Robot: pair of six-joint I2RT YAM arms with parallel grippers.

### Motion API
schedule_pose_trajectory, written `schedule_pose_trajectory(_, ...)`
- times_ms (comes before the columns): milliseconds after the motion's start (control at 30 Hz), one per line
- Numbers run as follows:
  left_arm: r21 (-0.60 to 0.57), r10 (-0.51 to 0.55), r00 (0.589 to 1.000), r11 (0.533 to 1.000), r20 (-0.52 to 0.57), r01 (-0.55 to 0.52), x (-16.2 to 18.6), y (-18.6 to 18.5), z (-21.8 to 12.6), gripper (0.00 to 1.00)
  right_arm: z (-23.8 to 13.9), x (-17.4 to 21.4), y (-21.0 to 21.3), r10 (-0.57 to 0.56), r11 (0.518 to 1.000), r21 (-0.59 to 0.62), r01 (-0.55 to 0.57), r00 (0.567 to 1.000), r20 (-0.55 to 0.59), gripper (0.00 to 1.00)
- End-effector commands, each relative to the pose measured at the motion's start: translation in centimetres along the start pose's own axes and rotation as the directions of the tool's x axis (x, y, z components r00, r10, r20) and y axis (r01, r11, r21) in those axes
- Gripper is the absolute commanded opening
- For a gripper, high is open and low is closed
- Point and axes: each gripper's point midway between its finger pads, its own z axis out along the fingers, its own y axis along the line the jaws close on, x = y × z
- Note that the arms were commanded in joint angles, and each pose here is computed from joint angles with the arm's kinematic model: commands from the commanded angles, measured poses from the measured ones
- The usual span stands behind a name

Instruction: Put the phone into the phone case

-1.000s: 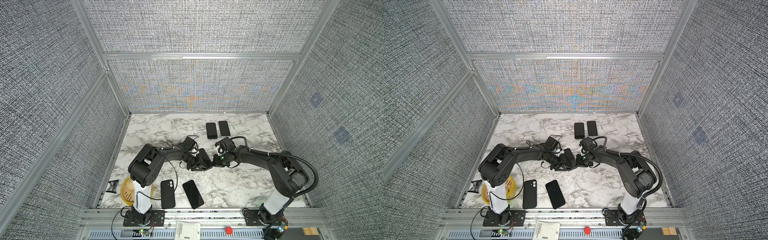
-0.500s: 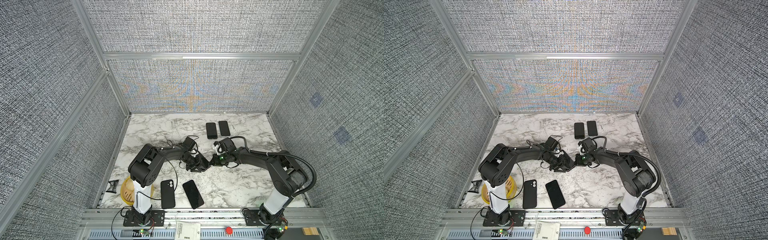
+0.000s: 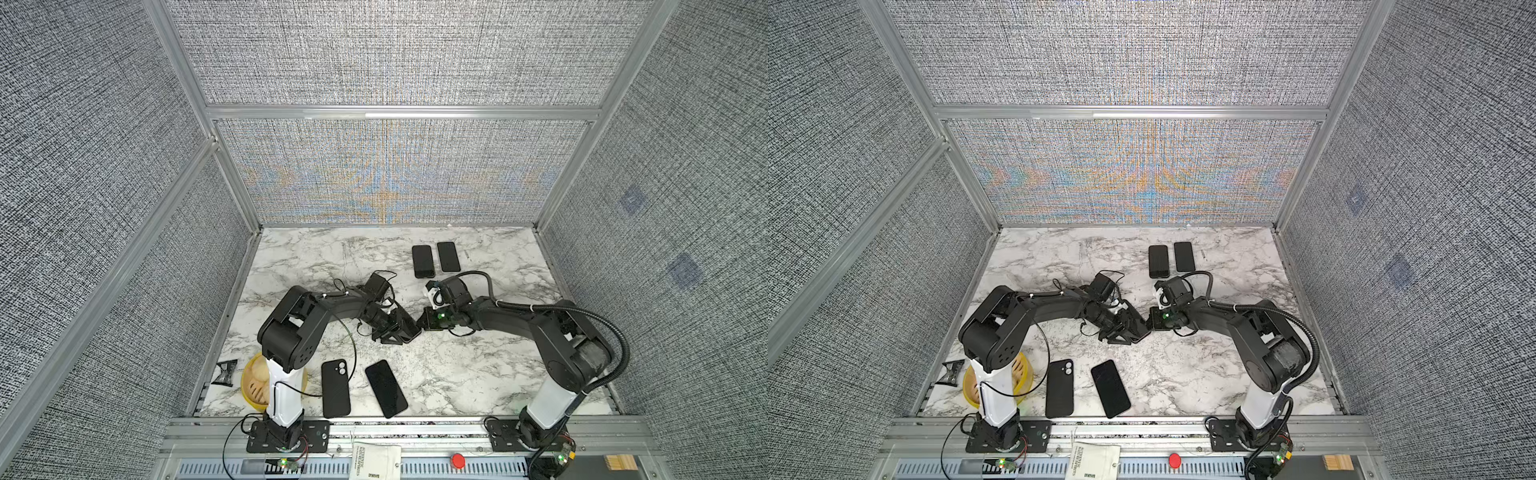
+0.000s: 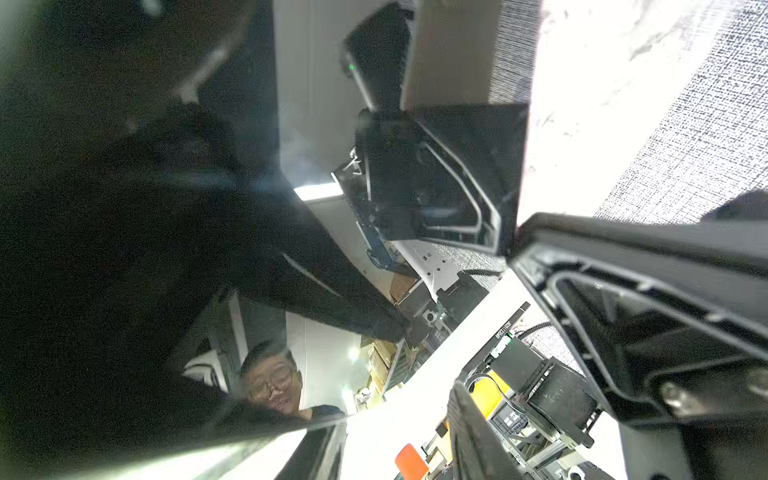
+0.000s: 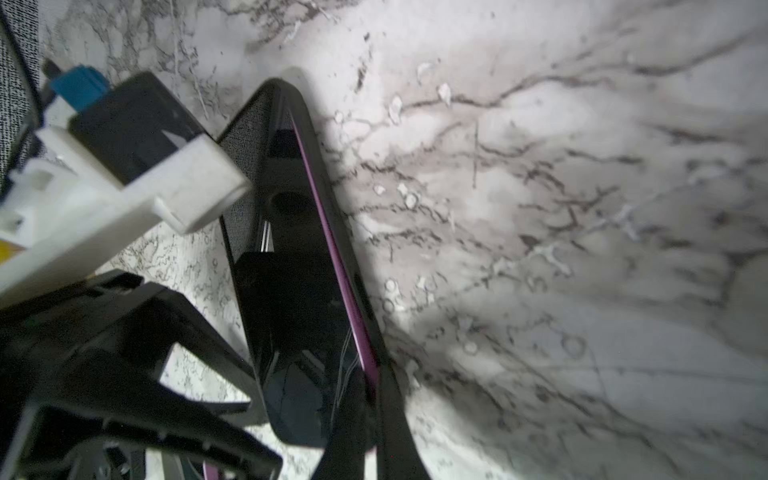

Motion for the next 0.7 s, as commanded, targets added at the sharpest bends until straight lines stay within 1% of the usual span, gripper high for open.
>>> schedule_pose_trajectory(0,-0.156,0.001,0.995,0.988,0.101,0.015,-1.6,3.6,0.4,0.43,-0.1,8.7,-3.4,0.123,0.985,0.155,-0.080,0.949,-0.291,0.08)
schedule_pose_trajectory(200,-0.172,0.004,0.994,0.985,0.105,0.014,-1.5,4.2,0.4,0.43,-0.7,9.0,-3.5,0.127,0.982,0.170,-0.080,0.950,-0.285,0.08)
schedule_pose_trajectory(367,-0.214,0.023,0.992,0.977,0.127,0.005,-1.3,4.6,-0.5,0.43,-2.5,6.6,-2.0,0.086,0.985,0.165,-0.046,0.965,-0.247,0.08)
schedule_pose_trajectory(433,-0.240,0.037,0.989,0.971,0.144,-0.001,-1.1,4.8,-1.1,0.47,-3.7,5.3,-1.3,0.055,0.985,0.171,-0.016,0.973,-0.225,0.09)
schedule_pose_trajectory(533,-0.272,0.061,0.984,0.962,0.166,-0.013,-0.8,5.1,-2.0,0.55,-5.0,3.7,-0.4,0.019,0.985,0.174,0.016,0.981,-0.195,0.11)
schedule_pose_trajectory(600,-0.287,0.074,0.982,0.958,0.174,-0.022,-0.6,5.2,-2.6,0.62,-5.5,3.5,-0.5,0.002,0.982,0.188,0.036,0.981,-0.196,0.13)
schedule_pose_trajectory(633,-0.291,0.077,0.981,0.956,0.178,-0.022,-0.5,5.3,-2.7,0.64,-5.8,2.4,0.2,-0.020,0.983,0.179,0.051,0.985,-0.173,0.14)
schedule_pose_trajectory(667,-0.296,0.082,0.980,0.955,0.183,-0.025,-0.4,5.3,-2.9,0.66,-5.8,2.1,0.3,-0.032,0.982,0.180,0.064,0.984,-0.173,0.16)
